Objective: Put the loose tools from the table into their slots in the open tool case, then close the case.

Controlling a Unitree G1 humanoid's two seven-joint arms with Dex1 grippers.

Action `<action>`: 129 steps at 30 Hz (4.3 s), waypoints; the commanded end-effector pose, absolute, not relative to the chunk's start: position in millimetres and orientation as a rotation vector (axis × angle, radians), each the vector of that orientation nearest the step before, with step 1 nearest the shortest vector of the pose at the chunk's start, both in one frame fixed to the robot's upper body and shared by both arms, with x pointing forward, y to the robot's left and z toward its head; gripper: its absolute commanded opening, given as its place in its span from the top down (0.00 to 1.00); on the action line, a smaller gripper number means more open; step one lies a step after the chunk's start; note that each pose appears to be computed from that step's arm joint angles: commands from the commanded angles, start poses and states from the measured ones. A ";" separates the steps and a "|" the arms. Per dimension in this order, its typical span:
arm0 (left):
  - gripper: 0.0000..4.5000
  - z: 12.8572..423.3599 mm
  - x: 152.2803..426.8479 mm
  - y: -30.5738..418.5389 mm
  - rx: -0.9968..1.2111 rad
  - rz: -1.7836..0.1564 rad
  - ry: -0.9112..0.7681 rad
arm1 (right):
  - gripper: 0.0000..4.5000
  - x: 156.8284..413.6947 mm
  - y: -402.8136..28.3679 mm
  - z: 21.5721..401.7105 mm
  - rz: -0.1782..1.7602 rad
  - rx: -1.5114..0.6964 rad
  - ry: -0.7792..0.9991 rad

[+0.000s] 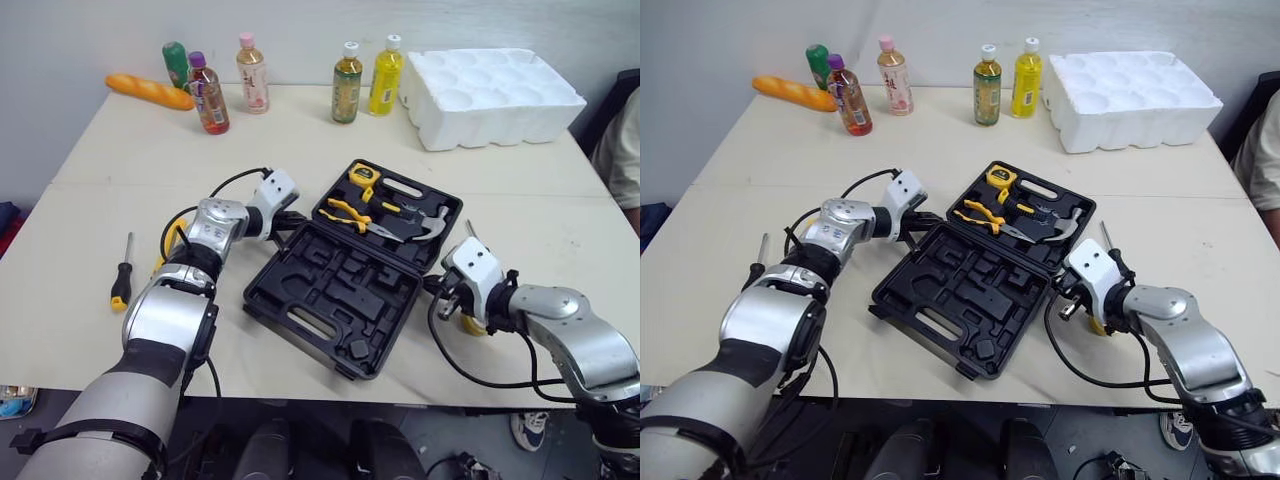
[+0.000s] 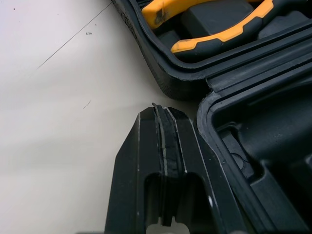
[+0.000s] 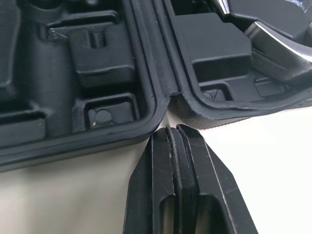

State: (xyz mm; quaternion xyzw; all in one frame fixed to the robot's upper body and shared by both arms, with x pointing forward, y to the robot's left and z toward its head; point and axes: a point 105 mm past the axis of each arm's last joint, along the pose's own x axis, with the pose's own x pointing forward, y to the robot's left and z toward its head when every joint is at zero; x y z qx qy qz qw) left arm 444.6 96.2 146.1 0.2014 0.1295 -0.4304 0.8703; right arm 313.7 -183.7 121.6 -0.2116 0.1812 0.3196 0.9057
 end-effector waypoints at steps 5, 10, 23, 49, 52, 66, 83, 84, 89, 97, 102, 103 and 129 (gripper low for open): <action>0.98 151.8 435.1 74.5 0.479 -1.041 0.228 | 1.00 321.1 -172.9 139.4 0.681 -0.477 0.283; 0.98 149.6 422.8 69.9 0.468 -1.165 0.233 | 1.00 320.2 -161.9 144.1 0.738 -0.500 0.251; 0.98 131.8 378.5 98.6 0.485 -1.367 0.233 | 1.00 319.9 -125.1 148.7 0.920 -0.695 0.095; 0.98 126.8 355.0 134.9 0.421 -1.148 0.280 | 1.00 340.7 -131.0 133.5 0.954 -0.736 0.145; 0.98 131.2 361.6 149.5 0.426 -1.098 0.291 | 1.00 341.7 -139.0 134.0 0.927 -0.735 0.154; 0.98 154.0 359.4 159.6 0.421 -1.089 0.227 | 1.00 347.9 -155.2 145.0 0.874 -0.744 0.145; 0.98 139.0 336.4 127.4 0.352 -1.177 0.230 | 1.00 362.2 -129.0 153.9 0.922 -0.760 0.087; 0.98 138.9 336.5 127.8 0.352 -1.172 0.230 | 1.00 362.0 -129.1 153.8 0.926 -0.762 0.089; 0.98 138.2 341.6 133.8 0.349 -1.122 0.230 | 1.00 358.3 -127.9 152.6 0.948 -0.765 0.092; 0.98 140.0 346.8 149.3 0.349 -1.048 0.225 | 1.00 355.5 -154.6 152.8 0.874 -0.810 0.147; 0.98 160.6 330.6 182.0 0.287 -0.999 0.155 | 1.00 350.3 -201.7 173.4 0.763 -0.799 0.170; 0.98 163.6 322.0 192.7 0.253 -0.993 0.150 | 1.00 345.0 -208.0 179.4 0.763 -0.729 0.173; 0.00 156.3 155.3 432.5 -0.007 -0.051 0.276 | 0.01 265.9 -392.9 216.7 0.420 -0.383 0.317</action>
